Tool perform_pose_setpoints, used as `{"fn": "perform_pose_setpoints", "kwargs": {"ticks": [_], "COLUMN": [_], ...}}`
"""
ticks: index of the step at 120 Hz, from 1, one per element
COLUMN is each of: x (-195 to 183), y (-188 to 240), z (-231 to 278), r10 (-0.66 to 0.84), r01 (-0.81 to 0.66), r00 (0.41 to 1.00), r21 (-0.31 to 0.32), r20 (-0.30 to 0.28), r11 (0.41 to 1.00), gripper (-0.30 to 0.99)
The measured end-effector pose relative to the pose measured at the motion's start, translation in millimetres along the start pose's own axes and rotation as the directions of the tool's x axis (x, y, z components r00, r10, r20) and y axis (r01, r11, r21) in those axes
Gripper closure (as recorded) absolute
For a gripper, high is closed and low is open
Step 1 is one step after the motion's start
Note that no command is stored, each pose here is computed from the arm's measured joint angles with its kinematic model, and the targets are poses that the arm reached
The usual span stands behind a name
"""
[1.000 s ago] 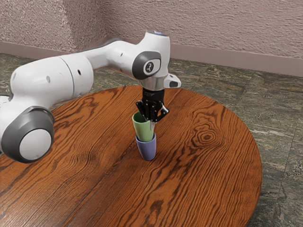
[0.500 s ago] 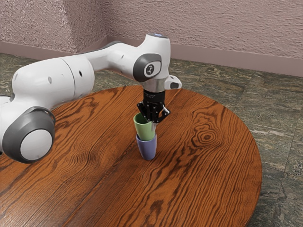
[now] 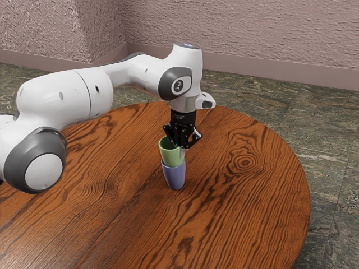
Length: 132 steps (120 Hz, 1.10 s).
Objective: Place the left cup onto the right cup
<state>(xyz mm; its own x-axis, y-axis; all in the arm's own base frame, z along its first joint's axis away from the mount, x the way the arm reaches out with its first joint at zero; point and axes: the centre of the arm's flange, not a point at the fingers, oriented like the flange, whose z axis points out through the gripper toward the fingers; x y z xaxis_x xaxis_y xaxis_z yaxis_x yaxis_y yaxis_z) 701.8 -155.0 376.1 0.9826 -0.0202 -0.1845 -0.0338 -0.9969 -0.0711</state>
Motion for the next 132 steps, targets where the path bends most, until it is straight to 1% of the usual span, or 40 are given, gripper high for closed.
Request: {"fn": "perform_pose_setpoints", "kwargs": {"ticks": [15,22,32,44,64,84,99,132], "x": [-0.2,-0.3,-0.3,-0.5,-2.6,-11.0,-24.3,-59.0], "y": [0.0,0.3,0.5,-0.2,-1.6,-5.9,-9.8,-10.3], "z": [-0.9,-1.0,-1.1,-2.0,-12.1,-39.3,-70.3,-116.6], "r10": [-0.001,-0.001,-0.001,-0.002,-0.003,-0.007,-0.006,0.025], "r01": [0.001,0.001,0.001,0.002,0.003,0.006,0.005,-0.028], "r00": [1.0,1.0,1.0,1.0,1.0,0.999,0.997,0.994], "r21": [-0.002,-0.003,-0.004,-0.004,-0.005,-0.011,-0.02,-0.029], "r20": [-0.001,-0.001,-0.001,-0.003,-0.015,-0.047,-0.081,-0.106], "r11": [1.0,1.0,1.0,1.0,1.0,1.0,1.0,0.999], "gripper": [0.46,0.35,0.25,0.16,0.08,0.05,0.04,0.02]}}
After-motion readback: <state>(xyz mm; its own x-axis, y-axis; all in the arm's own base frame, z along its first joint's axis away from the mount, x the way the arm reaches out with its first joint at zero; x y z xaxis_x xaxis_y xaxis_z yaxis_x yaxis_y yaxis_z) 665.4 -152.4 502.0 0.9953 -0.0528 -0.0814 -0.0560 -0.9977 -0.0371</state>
